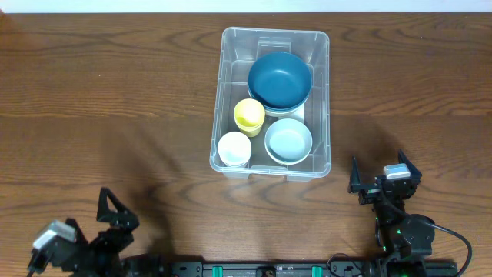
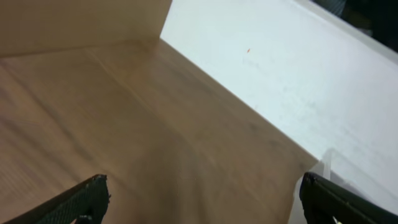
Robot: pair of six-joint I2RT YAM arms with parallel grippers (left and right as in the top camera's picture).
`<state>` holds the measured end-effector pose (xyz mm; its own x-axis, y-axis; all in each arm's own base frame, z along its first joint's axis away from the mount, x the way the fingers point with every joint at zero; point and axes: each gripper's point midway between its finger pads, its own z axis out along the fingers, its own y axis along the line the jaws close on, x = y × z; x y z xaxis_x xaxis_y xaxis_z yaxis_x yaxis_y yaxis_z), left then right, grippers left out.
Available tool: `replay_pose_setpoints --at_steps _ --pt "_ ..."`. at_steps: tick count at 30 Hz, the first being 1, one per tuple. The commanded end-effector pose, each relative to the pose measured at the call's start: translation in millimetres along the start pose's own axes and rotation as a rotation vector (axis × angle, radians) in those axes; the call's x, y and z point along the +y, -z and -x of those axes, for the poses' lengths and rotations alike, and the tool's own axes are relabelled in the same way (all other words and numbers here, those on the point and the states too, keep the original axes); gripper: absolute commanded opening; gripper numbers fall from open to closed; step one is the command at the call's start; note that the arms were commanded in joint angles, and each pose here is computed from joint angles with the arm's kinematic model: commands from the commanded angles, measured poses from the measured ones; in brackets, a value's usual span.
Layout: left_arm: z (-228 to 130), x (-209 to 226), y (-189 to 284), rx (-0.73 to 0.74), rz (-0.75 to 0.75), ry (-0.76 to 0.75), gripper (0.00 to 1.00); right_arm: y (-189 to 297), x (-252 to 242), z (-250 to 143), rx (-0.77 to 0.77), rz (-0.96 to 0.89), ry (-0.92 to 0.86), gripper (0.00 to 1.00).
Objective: Pack container
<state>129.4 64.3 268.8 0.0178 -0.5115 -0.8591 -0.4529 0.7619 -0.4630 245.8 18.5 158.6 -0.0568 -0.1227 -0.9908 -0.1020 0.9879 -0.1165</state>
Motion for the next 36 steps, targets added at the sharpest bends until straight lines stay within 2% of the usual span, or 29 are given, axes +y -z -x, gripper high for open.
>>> replay_pose_setpoints --at_steps 1,12,30,33,36 --pt "-8.3 -1.0 -17.6 -0.013 -0.013 0.043 0.98 0.3 0.6 -0.1 -0.002 0.005 0.01 0.99" --pt "-33.9 -32.0 -72.3 -0.09 -0.202 0.068 0.98 0.3 0.6 -0.1 -0.002 0.005 0.01 0.99" --pt "-83.8 -47.6 -99.9 -0.098 -0.354 0.079 0.98 0.3 0.6 -0.1 -0.002 0.005 0.01 0.99" --pt "-90.4 -44.8 -102.6 -0.087 -0.345 0.06 0.98 0.3 0.6 -0.1 -0.002 0.005 0.01 0.99" --pt "-97.9 -46.2 -103.5 -0.078 -0.359 -0.024 0.98 0.3 0.6 -0.1 -0.002 0.005 0.01 0.99"
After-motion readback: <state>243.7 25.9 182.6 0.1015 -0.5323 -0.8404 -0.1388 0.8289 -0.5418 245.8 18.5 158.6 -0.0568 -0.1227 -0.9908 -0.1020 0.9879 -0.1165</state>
